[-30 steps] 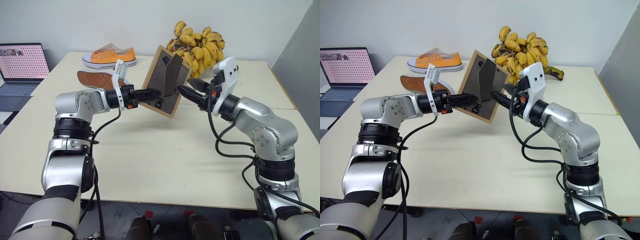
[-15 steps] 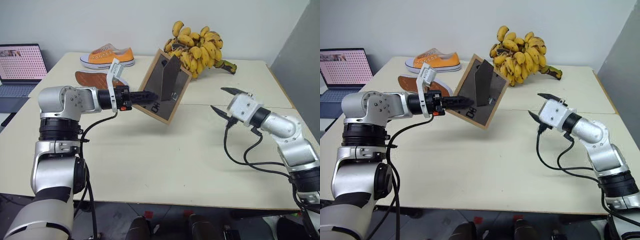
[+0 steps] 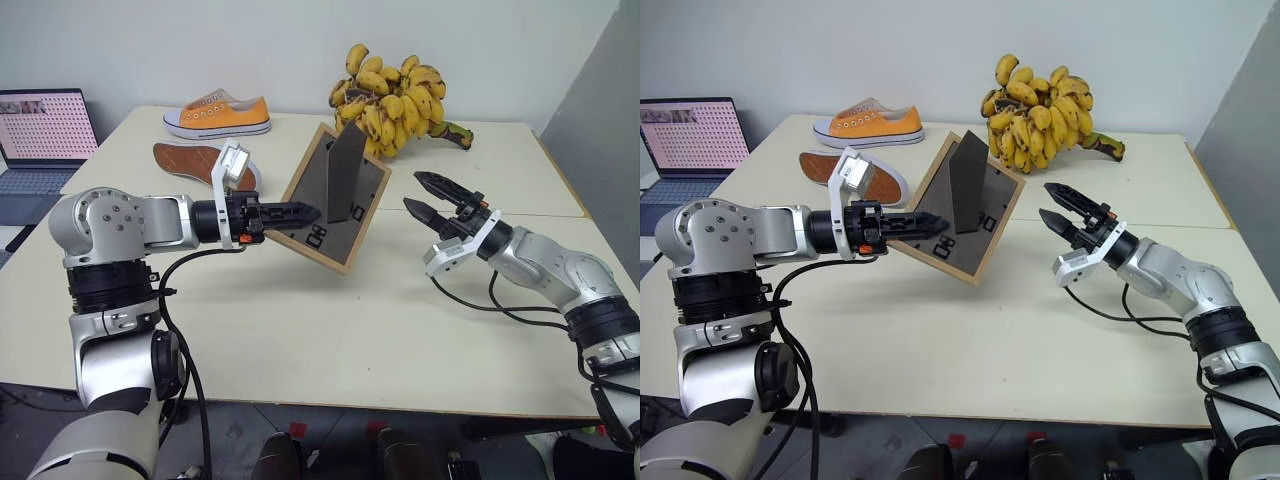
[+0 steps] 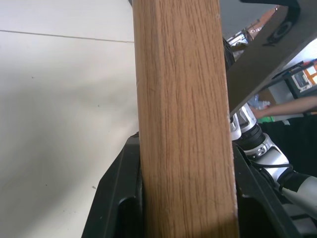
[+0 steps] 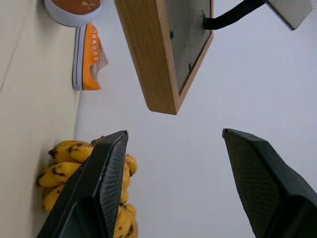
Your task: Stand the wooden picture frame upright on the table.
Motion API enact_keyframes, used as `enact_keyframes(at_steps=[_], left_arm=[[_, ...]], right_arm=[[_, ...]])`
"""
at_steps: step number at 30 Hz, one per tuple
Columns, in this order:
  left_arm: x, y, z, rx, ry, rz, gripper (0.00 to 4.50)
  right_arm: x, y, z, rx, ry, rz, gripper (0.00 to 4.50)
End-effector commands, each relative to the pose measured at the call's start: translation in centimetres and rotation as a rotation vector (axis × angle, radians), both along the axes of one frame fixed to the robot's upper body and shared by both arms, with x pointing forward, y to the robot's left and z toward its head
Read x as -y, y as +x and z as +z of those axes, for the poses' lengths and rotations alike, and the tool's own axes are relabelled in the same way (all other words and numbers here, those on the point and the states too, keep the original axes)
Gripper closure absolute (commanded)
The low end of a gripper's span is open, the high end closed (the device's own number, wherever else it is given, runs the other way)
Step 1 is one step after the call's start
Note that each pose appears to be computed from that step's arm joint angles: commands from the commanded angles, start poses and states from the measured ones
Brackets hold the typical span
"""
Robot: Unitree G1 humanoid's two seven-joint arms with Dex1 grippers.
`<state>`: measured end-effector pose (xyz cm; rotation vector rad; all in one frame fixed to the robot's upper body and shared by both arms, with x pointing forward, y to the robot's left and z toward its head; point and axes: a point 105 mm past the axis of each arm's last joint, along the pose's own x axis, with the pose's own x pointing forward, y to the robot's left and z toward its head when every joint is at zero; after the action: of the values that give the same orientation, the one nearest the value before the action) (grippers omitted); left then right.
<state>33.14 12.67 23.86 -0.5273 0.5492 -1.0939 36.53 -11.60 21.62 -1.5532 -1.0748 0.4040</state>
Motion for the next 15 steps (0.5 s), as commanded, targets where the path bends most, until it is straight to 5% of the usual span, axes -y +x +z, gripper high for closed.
enact_keyframes(at_steps=[1,15], left_arm=[[0.3,-0.7,2.3,0.074,-0.059,-0.032,3.22],[1.2,-1.7,2.7,0.079,-0.058,-0.08,3.22]], right_arm=[[-0.8,-0.2,1.1,0.056,0.027,0.039,1.3],[-2.4,0.1,1.4,0.09,0.05,0.091,1.3]])
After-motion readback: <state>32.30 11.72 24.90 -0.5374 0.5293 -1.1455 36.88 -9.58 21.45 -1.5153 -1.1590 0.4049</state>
